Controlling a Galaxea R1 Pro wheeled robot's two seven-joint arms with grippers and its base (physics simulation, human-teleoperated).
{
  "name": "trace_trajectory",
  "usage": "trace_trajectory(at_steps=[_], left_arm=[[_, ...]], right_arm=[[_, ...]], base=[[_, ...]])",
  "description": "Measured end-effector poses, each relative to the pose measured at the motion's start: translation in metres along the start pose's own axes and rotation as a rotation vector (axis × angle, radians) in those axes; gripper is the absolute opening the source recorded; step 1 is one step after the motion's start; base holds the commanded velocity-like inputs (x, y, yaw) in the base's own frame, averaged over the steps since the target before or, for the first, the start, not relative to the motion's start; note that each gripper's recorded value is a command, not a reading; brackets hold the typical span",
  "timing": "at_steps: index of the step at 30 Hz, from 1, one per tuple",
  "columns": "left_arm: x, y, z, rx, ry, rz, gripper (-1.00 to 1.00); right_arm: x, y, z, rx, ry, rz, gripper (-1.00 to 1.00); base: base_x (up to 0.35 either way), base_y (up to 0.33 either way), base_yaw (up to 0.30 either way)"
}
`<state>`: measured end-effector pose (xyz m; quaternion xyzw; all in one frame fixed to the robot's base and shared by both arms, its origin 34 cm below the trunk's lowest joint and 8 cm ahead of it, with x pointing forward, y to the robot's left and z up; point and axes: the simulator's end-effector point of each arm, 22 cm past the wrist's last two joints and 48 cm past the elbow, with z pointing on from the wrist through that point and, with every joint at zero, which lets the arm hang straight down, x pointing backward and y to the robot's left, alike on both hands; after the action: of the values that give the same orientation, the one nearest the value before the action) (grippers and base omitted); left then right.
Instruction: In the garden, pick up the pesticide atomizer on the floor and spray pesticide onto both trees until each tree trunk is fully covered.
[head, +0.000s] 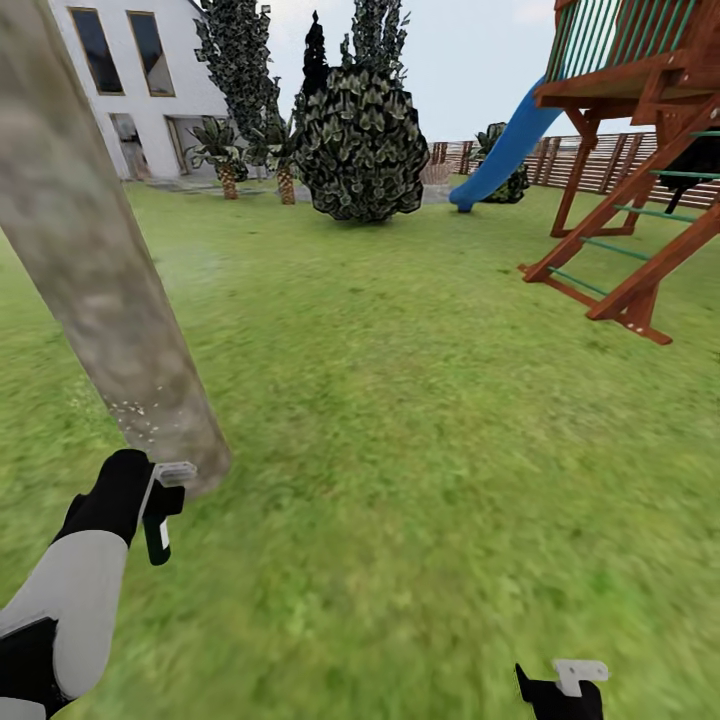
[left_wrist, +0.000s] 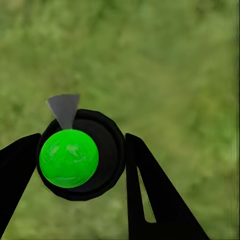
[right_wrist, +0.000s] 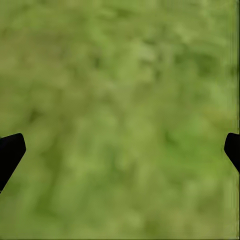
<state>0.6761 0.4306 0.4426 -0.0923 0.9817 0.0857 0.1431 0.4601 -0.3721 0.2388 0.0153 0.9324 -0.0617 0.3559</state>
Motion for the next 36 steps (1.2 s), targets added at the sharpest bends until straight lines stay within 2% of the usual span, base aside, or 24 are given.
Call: trace_trajectory(at_steps=[4, 15, 25, 36], left_arm=[[-0.0001, 0.0028, -0.0001, -0.004, 0.0, -0.001, -1.0], [0.0005, 0.0044, 0.0001, 0.009, 0.001, -0.022, -1.0], [0.0008, 0.0028, 0.0005, 0.022, 0.0, -0.034, -1.0], [0.0015, -0.0017, 0.0013, 0.043, -0.001, -0.044, -1.0]], right_arm=[[0.0001, 0.0016, 0.0001, -0.002, 0.0, 0.0, 1.0], [0.0006, 0.0026, -0.0001, -0.004, 0.001, 0.0, 1.0], [0.0007, 0.0034, -0.0002, -0.006, 0.002, 0.0, 1.0], [0.0008, 0.0052, -0.0001, -0.008, 0.002, 0.001, 1.0]], base=[[0.091, -0.267, 0.113], [0.14, -0.261, 0.265], [0.174, -0.245, 0.034], [0.218, -0.206, 0.268]])
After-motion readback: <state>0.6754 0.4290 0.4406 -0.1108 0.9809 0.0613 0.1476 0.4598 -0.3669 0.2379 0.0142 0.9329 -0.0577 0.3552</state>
